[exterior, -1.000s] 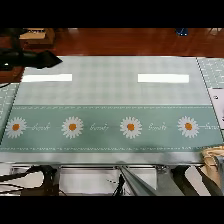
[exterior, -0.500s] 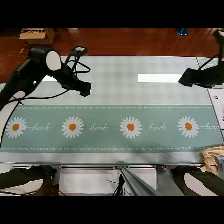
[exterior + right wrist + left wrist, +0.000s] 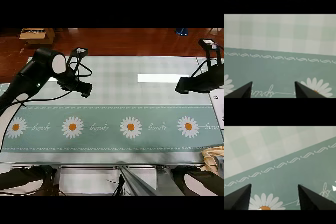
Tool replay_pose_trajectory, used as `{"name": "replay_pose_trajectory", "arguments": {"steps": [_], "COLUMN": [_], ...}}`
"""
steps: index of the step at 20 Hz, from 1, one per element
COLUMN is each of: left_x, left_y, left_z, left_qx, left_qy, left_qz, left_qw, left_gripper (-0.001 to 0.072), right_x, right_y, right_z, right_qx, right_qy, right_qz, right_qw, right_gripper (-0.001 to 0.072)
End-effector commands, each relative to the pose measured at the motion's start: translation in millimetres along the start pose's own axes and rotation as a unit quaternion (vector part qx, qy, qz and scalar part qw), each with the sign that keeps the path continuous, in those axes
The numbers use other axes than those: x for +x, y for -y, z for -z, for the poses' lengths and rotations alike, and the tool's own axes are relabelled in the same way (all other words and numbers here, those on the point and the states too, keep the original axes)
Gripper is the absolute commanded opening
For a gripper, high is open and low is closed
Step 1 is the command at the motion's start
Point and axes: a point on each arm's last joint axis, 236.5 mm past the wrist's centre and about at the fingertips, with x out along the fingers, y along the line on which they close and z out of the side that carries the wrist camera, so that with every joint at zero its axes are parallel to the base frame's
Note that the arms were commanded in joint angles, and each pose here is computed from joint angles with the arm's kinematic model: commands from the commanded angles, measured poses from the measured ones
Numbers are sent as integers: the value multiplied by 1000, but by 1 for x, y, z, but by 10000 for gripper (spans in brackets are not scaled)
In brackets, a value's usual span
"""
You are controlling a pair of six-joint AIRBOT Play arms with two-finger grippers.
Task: Fold the shirts.
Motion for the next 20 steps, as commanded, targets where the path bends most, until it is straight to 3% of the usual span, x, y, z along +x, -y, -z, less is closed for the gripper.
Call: {"name": "replay_pose_trajectory", "arguments": {"steps": [1, 20], "left_x": [0, 12], "left_y": [-1, -1], "left_z": [-1, 2], "left_qx": [-2, -2], "left_qy": [1, -14], "left_qz": [-2, -3], "left_qw": [1000, 1000], "left_gripper": [712, 712], "right_x": [0, 0], "right_y": [2, 2], "right_z": [2, 2], "right_qx": [-1, -1], "right_qy": [-4, -4], "right_qz": [6, 6], "right_qw": [1000, 1000], "right_gripper": [599, 600]}}
